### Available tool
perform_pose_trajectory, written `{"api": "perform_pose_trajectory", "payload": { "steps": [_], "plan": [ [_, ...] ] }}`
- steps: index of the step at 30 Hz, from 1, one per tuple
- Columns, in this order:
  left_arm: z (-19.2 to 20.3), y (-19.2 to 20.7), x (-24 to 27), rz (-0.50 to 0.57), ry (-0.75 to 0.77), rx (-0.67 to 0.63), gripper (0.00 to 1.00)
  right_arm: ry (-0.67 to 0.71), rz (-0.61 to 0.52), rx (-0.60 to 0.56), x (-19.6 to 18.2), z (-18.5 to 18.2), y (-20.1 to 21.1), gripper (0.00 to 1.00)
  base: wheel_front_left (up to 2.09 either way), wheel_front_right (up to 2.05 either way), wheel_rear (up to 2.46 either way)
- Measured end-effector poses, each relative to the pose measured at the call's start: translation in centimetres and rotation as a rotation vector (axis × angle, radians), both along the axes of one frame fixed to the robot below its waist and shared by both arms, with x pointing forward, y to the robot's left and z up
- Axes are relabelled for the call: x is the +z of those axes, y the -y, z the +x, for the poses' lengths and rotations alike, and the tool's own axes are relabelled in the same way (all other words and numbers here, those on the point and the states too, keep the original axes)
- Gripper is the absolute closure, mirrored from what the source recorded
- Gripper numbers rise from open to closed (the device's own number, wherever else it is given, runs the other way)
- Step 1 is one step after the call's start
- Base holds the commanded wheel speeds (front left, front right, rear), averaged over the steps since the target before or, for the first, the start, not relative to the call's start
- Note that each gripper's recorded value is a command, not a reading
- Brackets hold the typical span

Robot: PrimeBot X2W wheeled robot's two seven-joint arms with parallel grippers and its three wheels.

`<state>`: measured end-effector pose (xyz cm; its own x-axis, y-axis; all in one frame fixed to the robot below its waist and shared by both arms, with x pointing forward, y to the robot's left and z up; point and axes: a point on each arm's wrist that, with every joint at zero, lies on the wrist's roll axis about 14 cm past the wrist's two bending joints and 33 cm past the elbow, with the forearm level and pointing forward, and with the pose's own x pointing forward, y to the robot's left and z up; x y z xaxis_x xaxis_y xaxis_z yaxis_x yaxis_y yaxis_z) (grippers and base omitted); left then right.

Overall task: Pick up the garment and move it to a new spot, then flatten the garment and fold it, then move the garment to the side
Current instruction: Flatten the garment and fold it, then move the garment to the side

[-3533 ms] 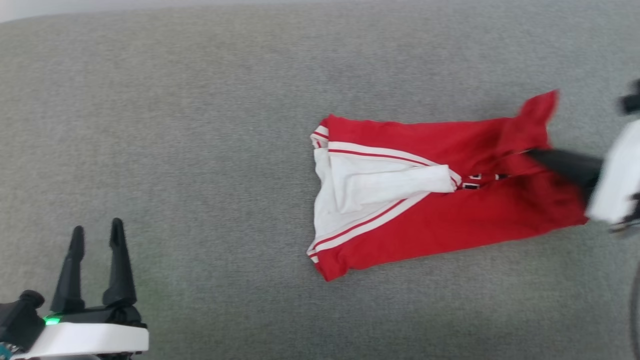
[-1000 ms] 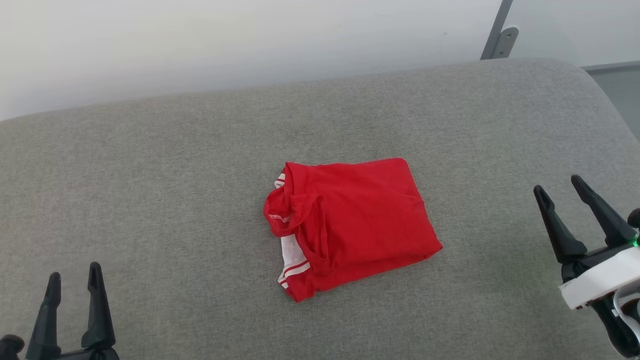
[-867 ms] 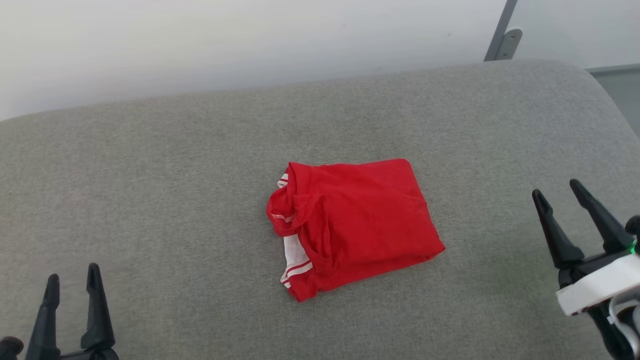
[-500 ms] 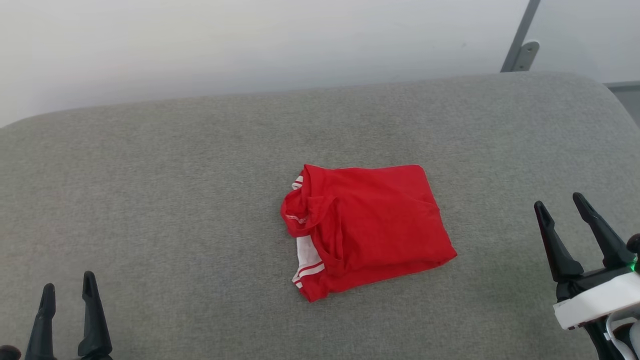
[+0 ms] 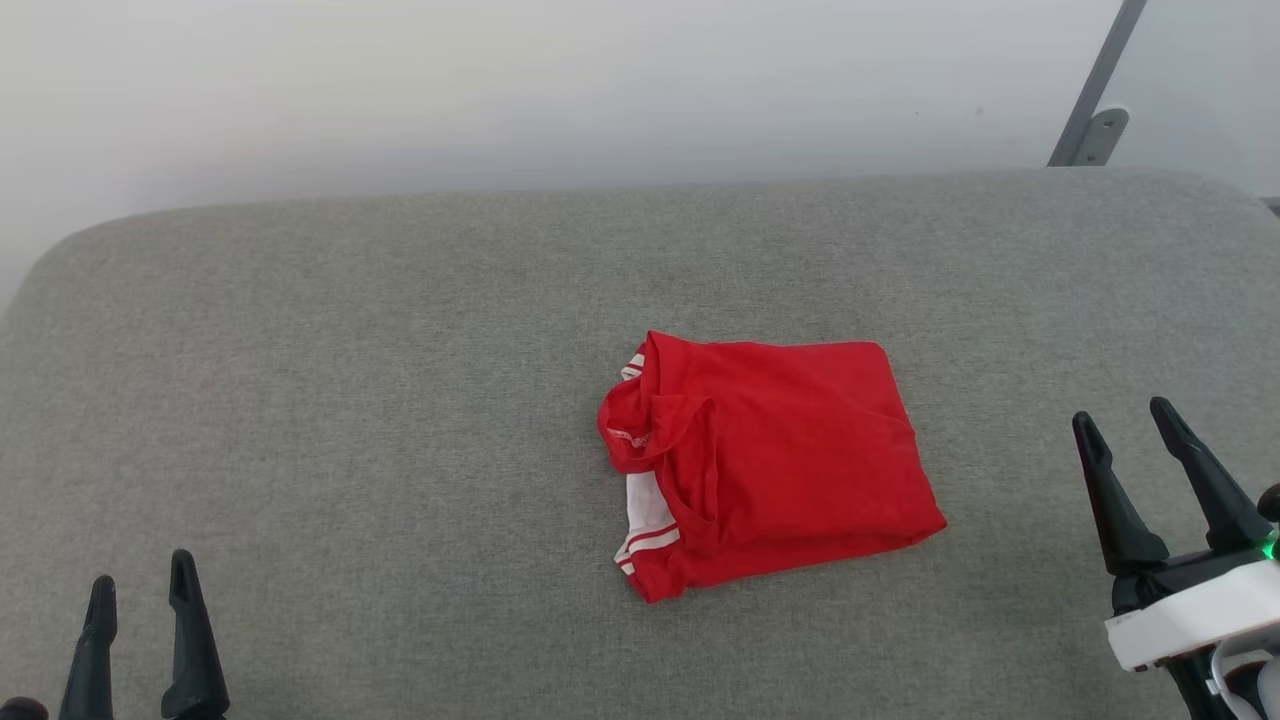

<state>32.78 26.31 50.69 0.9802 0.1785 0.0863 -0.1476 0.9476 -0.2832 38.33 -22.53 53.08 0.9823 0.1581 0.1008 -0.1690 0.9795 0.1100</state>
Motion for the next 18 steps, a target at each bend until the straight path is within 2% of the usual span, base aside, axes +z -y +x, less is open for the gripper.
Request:
{"api": "perform_pose_trajectory", "payload": {
  "steps": [18],
  "plan": [
    [-0.37,0.90,-0.37,0.028,-0.020,-0.042,0.00,-0.005,0.005,0.012,-0.21,0.11,-0.52,0.00,0.00,0.00,0.00]
  ]
}}
